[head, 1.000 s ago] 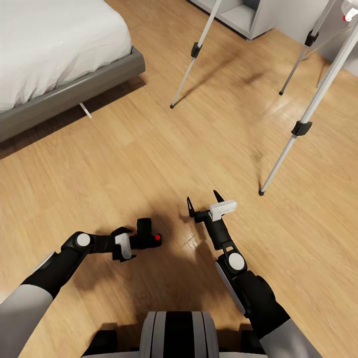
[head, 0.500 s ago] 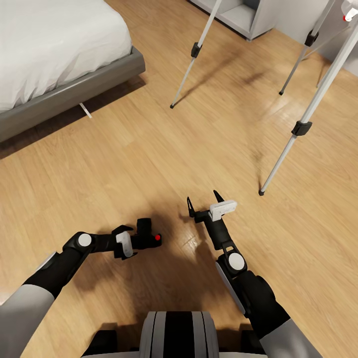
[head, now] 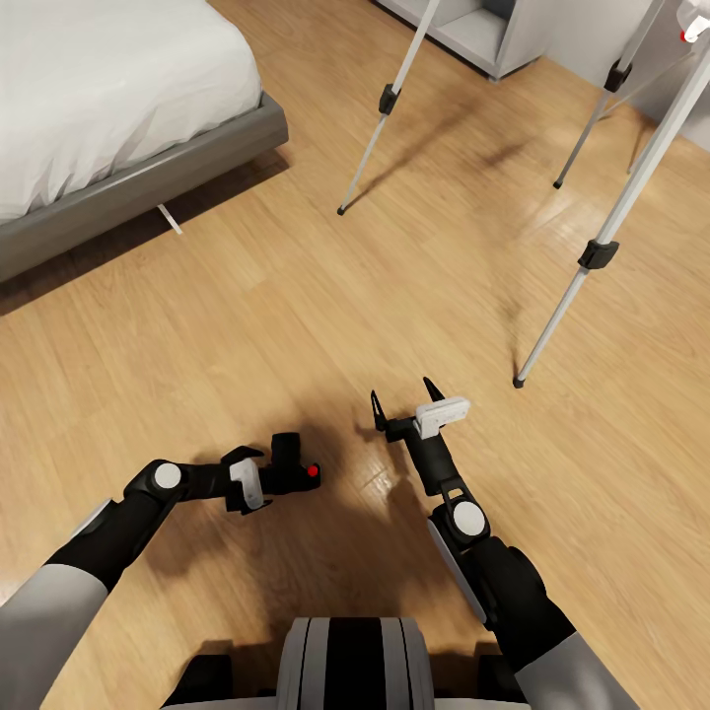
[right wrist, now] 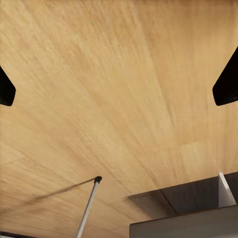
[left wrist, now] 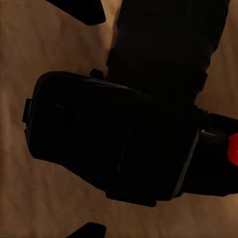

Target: Attach the digital camera to the camera tripod in the bedroom.

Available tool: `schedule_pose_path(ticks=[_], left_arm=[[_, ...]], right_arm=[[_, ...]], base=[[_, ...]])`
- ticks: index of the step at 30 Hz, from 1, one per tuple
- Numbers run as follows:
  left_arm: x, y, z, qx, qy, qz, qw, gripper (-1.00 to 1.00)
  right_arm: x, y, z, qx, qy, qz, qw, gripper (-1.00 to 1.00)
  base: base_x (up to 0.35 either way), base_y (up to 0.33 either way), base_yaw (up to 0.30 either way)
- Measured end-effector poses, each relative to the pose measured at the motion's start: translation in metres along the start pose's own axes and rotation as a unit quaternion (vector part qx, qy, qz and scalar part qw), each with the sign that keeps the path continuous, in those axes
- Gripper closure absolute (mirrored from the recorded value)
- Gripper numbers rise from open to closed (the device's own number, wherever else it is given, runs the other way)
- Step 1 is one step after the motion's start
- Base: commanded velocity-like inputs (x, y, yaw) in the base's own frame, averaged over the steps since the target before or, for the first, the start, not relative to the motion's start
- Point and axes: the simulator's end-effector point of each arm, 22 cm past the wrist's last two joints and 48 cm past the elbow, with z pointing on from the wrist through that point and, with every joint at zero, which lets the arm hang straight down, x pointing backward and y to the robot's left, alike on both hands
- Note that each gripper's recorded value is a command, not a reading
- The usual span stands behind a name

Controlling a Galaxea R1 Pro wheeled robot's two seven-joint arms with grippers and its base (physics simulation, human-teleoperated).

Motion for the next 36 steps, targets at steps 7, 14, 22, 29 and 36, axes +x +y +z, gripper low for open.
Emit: schedule_pose_path(ticks=[7, 14, 22, 29, 36], left_arm=[[0.0, 0.003, 0.0, -0.008, 0.0, 0.0, 1.0, -1.0], [0.0, 0.007, 0.001, -0.017, 0.0, 0.001, 0.9999, -1.0], [0.002, 0.008, 0.0, -0.018, 0.002, 0.004, 0.9998, -1.0], [0.005, 0.008, -0.001, -0.018, 0.004, 0.006, 0.9998, -1.0], [0.023, -0.007, 0.005, -0.001, 0.005, -0.002, 1.0, -1.0]], right_arm=[[0.0, 0.0, 0.0, 0.0, 0.0, 0.0, 1.0, -1.0], [0.0, 0.0, 0.0, 0.0, 0.0, 0.0, 1.0, -1.0], [0.0, 0.0, 0.0, 0.0, 0.0, 0.0, 1.0, -1.0], [0.0, 0.0, 0.0, 0.0, 0.0, 0.0, 1.0, -1.0], [0.0, 0.0, 0.0, 0.0, 0.0, 0.0, 1.0, -1.0]], base=[[0.0, 0.0, 0.0], [0.0, 0.0, 0.0], [0.0, 0.0, 0.0], [0.0, 0.0, 0.0], [0.0, 0.0, 0.0]])
